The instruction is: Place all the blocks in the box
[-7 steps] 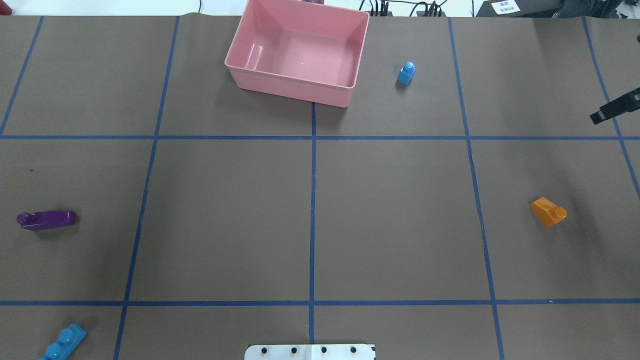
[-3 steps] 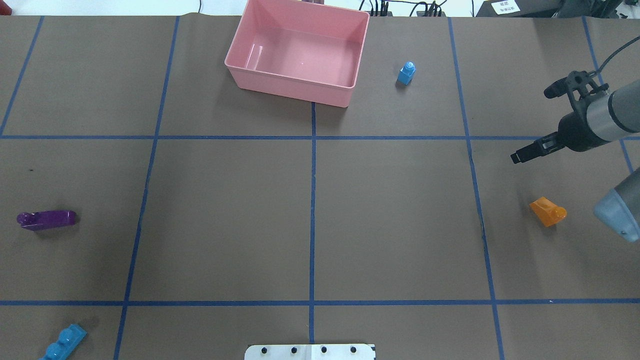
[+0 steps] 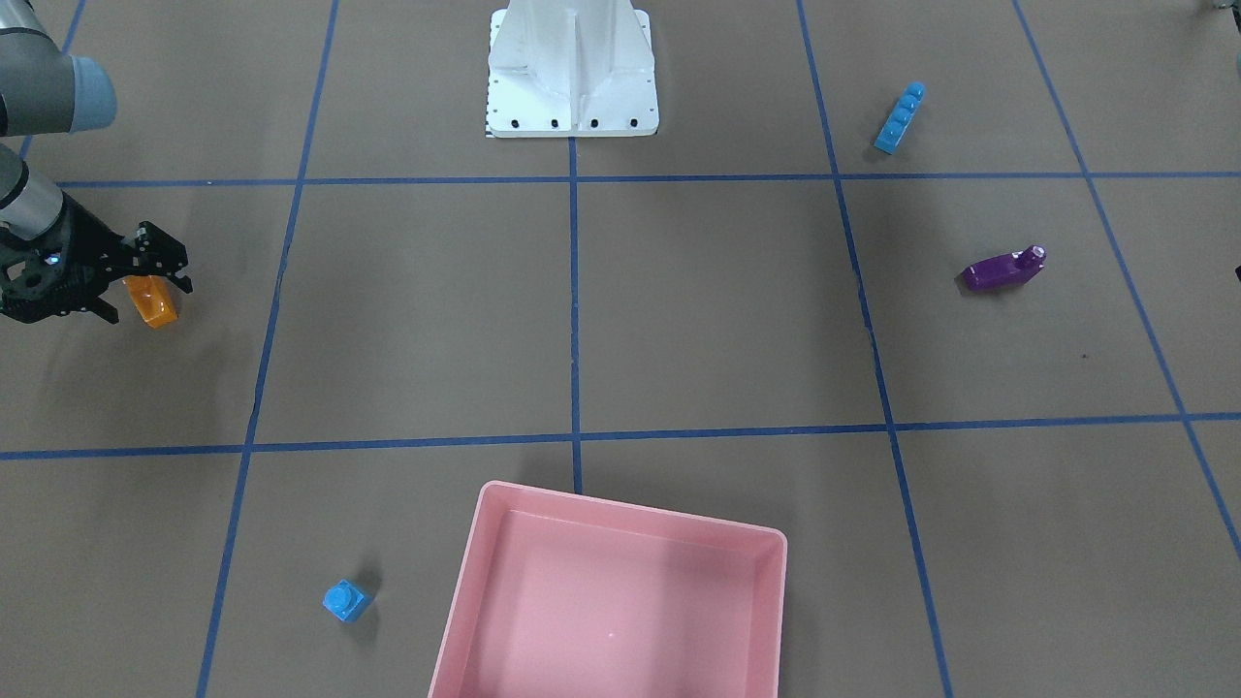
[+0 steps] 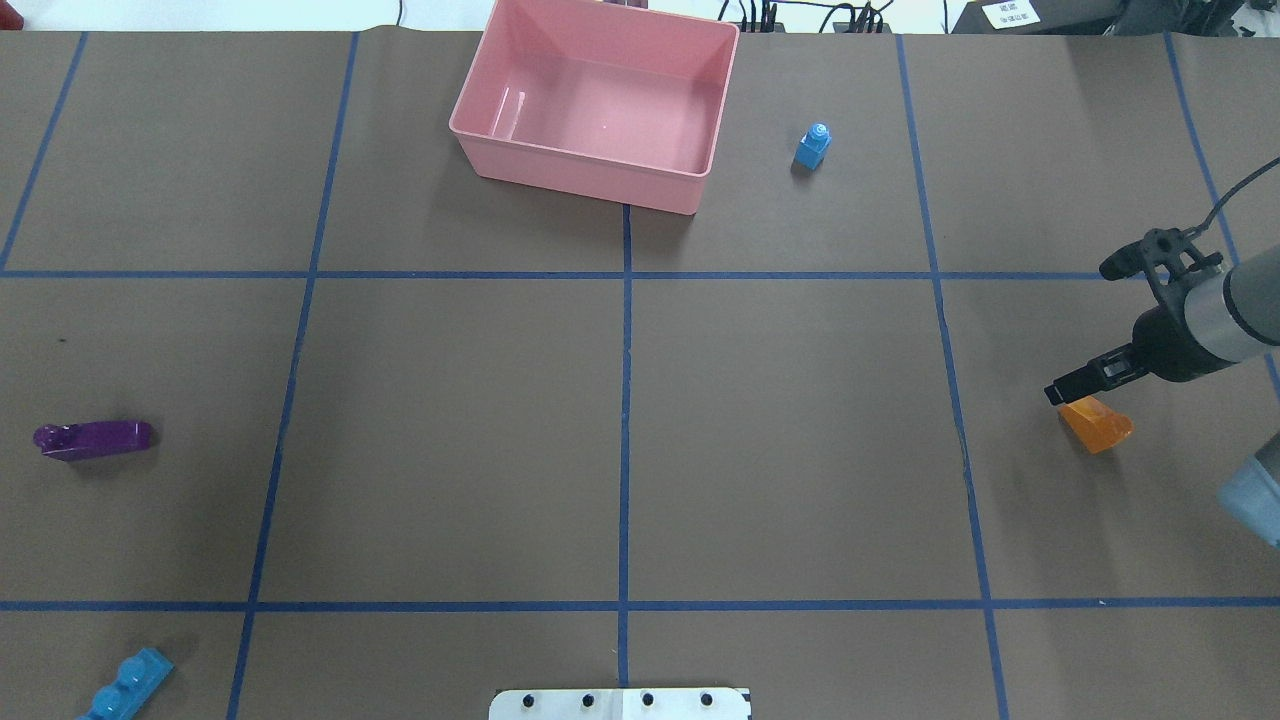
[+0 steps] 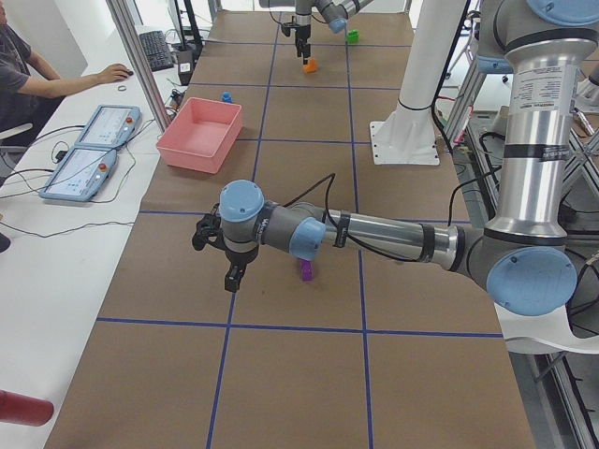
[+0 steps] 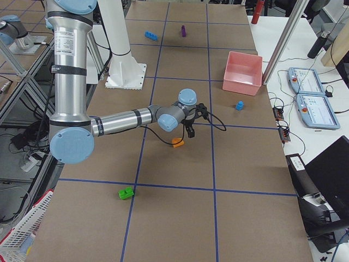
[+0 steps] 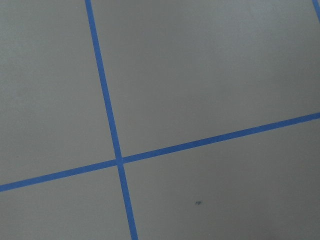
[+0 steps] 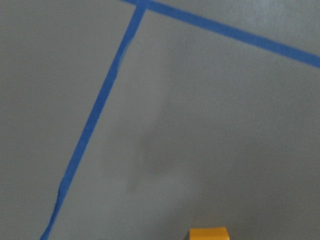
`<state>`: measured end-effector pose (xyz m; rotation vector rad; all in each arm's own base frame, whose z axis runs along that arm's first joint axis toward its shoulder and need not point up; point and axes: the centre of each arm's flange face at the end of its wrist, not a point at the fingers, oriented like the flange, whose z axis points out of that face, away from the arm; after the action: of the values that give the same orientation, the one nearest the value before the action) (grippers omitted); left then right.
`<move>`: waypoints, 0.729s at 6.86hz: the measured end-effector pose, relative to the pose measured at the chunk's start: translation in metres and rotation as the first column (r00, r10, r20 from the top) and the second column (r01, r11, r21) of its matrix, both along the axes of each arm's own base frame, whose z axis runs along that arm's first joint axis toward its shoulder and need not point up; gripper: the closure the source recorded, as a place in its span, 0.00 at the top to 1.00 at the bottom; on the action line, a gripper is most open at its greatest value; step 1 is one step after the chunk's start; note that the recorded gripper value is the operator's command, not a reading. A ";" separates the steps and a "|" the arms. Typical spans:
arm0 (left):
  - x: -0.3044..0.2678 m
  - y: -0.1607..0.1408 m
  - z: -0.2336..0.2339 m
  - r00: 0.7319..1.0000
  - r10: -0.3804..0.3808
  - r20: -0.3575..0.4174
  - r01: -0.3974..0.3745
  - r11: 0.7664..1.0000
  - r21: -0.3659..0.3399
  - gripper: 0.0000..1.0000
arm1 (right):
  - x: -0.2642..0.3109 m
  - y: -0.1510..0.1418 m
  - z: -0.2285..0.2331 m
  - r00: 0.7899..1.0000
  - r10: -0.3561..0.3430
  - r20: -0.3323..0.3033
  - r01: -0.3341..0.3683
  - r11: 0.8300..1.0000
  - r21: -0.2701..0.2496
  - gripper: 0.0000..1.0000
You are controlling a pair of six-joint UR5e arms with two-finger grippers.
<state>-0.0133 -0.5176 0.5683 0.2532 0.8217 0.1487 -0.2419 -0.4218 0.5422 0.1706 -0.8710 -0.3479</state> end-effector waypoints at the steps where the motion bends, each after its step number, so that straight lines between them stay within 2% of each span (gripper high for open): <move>1: 0.000 0.000 0.000 1.000 0.001 0.000 -0.001 1.000 0.000 1.00 | -0.010 0.011 0.008 0.999 -0.030 -0.021 0.030 0.999 -0.023 1.00; 3: 0.000 0.000 0.000 1.000 0.001 -0.002 -0.001 1.000 0.000 1.00 | -0.008 0.014 0.011 0.999 -0.035 -0.039 0.033 0.998 -0.057 1.00; 5: 0.000 0.001 0.001 1.000 0.001 -0.002 -0.001 1.000 -0.003 1.00 | 0.025 -0.001 0.006 1.000 0.005 0.003 -0.005 0.993 -0.114 1.00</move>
<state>-0.0130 -0.5166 0.5694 0.2504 0.8239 0.1484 -0.2169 -0.4227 0.5483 0.0673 -0.8916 -0.2923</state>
